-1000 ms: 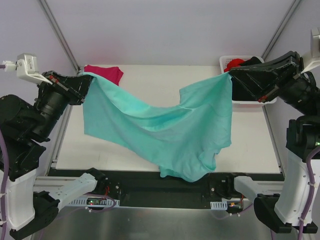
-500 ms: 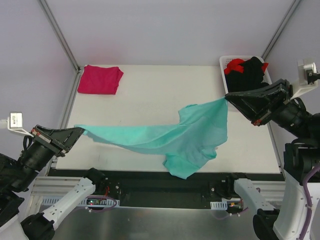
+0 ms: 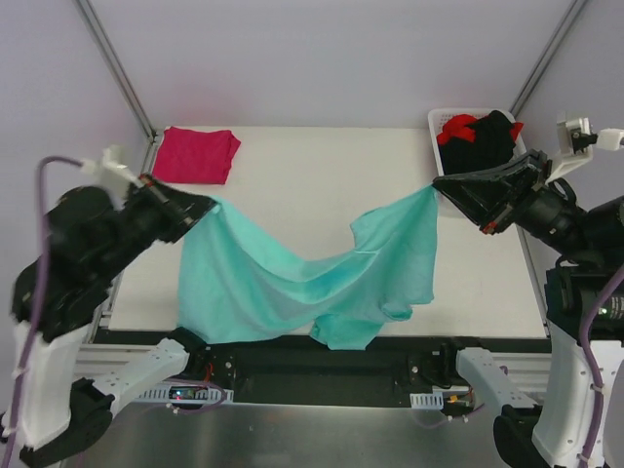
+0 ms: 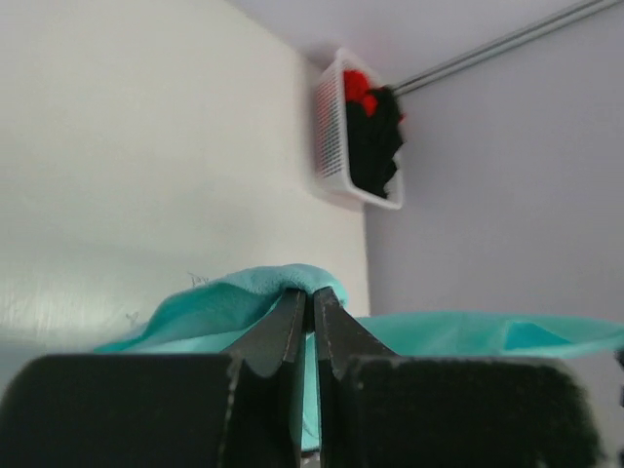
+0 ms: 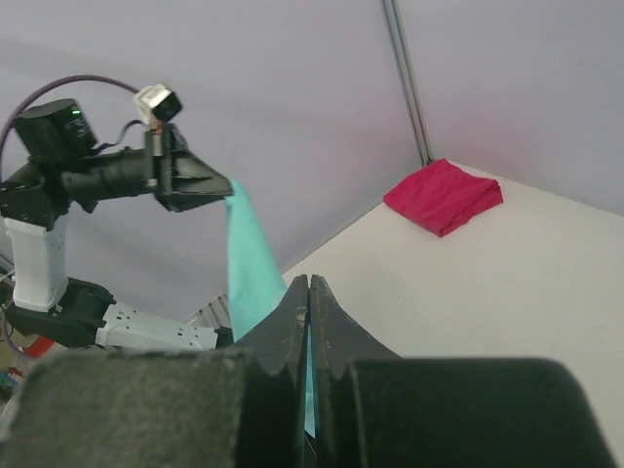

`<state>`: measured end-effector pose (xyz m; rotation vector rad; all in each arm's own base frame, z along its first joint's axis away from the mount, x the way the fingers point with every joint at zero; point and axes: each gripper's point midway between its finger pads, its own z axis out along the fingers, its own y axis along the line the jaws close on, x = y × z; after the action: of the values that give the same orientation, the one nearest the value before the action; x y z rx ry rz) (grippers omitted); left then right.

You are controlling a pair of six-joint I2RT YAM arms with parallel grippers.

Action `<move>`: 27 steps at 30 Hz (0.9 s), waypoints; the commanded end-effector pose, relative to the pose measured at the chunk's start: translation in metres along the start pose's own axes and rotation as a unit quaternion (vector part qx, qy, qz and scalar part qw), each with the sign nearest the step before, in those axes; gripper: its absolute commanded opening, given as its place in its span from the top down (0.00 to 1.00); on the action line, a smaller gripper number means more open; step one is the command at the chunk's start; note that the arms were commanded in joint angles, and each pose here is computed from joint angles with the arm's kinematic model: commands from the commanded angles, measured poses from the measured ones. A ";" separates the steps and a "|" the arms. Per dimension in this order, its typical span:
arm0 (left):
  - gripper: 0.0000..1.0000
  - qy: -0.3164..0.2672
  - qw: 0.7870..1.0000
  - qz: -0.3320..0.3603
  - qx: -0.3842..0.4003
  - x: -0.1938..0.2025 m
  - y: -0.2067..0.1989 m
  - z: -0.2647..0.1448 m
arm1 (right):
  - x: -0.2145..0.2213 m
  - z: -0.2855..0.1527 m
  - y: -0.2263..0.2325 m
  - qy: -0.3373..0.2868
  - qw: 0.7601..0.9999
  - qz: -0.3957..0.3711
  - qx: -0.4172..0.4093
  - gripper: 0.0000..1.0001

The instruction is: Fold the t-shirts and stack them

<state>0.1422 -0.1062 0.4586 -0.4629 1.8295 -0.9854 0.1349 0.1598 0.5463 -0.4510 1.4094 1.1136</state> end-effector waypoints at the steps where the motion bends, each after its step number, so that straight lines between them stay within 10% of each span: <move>1: 1.00 0.060 0.997 0.001 -0.052 0.032 0.023 0.101 | 0.016 0.008 -0.032 0.019 0.999 -0.002 0.027 0.99; 14: 1.00 0.205 0.965 -0.023 -0.160 0.150 0.138 0.192 | 0.070 0.020 -0.098 0.082 0.994 0.023 0.071 0.99; 27: 1.00 0.154 0.943 0.085 -0.282 0.148 0.220 0.211 | 0.107 0.049 -0.110 0.130 0.989 0.034 0.057 0.99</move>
<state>0.2504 -0.1771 0.1588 -0.5657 2.4852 -0.6083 0.2245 0.1795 0.4172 -0.4357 1.7609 1.0975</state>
